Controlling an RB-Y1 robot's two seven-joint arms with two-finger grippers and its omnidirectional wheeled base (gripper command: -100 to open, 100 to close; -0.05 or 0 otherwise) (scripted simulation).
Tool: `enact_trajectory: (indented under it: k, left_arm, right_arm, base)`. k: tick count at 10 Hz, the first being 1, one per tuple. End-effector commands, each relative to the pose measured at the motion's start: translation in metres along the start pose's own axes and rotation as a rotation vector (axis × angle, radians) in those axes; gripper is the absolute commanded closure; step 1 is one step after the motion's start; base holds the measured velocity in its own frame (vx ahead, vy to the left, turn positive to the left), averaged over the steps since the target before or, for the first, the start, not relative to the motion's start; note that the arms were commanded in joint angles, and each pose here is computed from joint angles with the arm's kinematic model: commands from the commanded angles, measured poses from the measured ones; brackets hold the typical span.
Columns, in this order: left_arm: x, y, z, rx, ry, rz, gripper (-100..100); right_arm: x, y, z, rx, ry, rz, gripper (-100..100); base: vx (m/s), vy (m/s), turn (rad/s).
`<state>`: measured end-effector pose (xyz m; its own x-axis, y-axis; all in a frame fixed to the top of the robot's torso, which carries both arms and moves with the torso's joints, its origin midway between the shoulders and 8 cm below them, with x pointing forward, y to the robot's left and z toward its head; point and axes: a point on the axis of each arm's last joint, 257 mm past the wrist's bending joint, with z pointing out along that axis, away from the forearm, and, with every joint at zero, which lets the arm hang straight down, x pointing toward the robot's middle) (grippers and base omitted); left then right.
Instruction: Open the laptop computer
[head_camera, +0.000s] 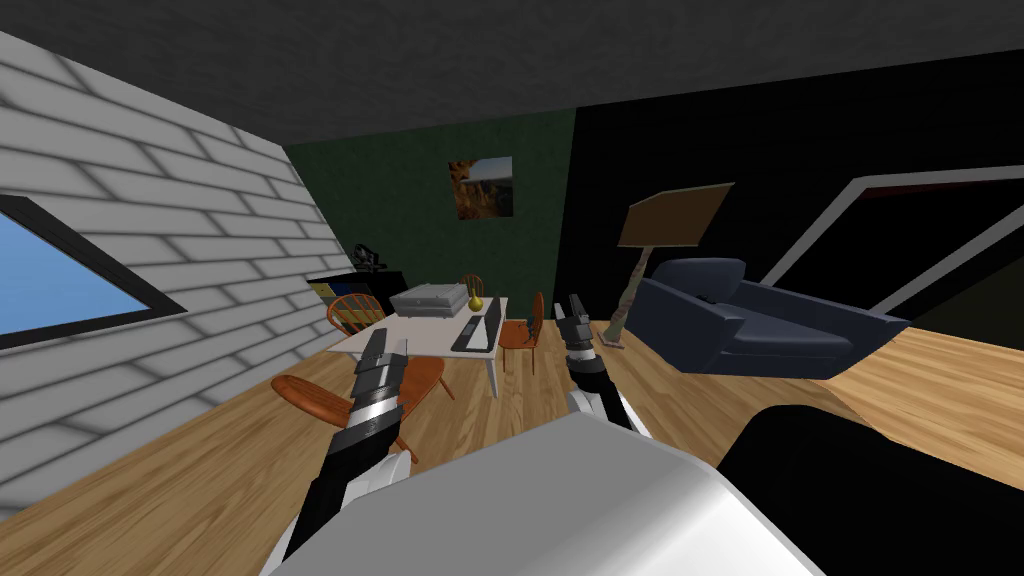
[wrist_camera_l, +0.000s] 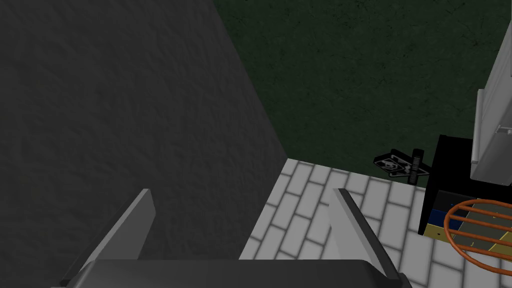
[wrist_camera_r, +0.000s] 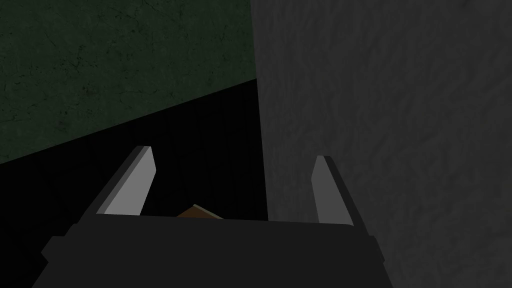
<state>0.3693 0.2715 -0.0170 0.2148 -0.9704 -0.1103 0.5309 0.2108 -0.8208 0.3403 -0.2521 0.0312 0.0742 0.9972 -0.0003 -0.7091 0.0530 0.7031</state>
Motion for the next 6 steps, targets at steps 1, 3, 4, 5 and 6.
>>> enact_trajectory:
  k: [1, 3, 4, 5, 6]
  left_arm:
    - [0.0000, 0.0000, 0.0000, 0.000, 0.000, 0.000, 0]
    - [0.0000, -0.0001, 0.0000, 0.000, 0.000, 0.000, 0]
    - [0.0000, -0.0001, 0.0000, 0.000, 0.000, 0.000, 0]
    - [0.0000, -0.0001, 0.0000, 0.000, 0.000, 0.000, 0]
    - [0.0000, -0.0001, 0.0000, 0.000, 0.000, 0.000, 0]
  right_arm:
    - [0.0000, 0.0000, 0.0000, 0.000, 0.000, 0.000, 0]
    - [0.0000, 0.0001, 0.0000, 0.000, 0.000, 0.000, 0]
    - [0.0000, 0.0001, 0.0000, 0.000, 0.000, 0.000, 0]
    - [0.0000, 0.0001, 0.0000, 0.000, 0.000, 0.000, 0]
    - [0.0000, 0.0001, 0.0000, 0.000, 0.000, 0.000, 0]
  base:
    - [0.000, 0.000, 0.000]
    - [0.000, 0.000, 0.000]
    - [0.000, 0.000, 0.000]
    - [0.000, 0.000, 0.000]
    - [0.000, 0.000, 0.000]
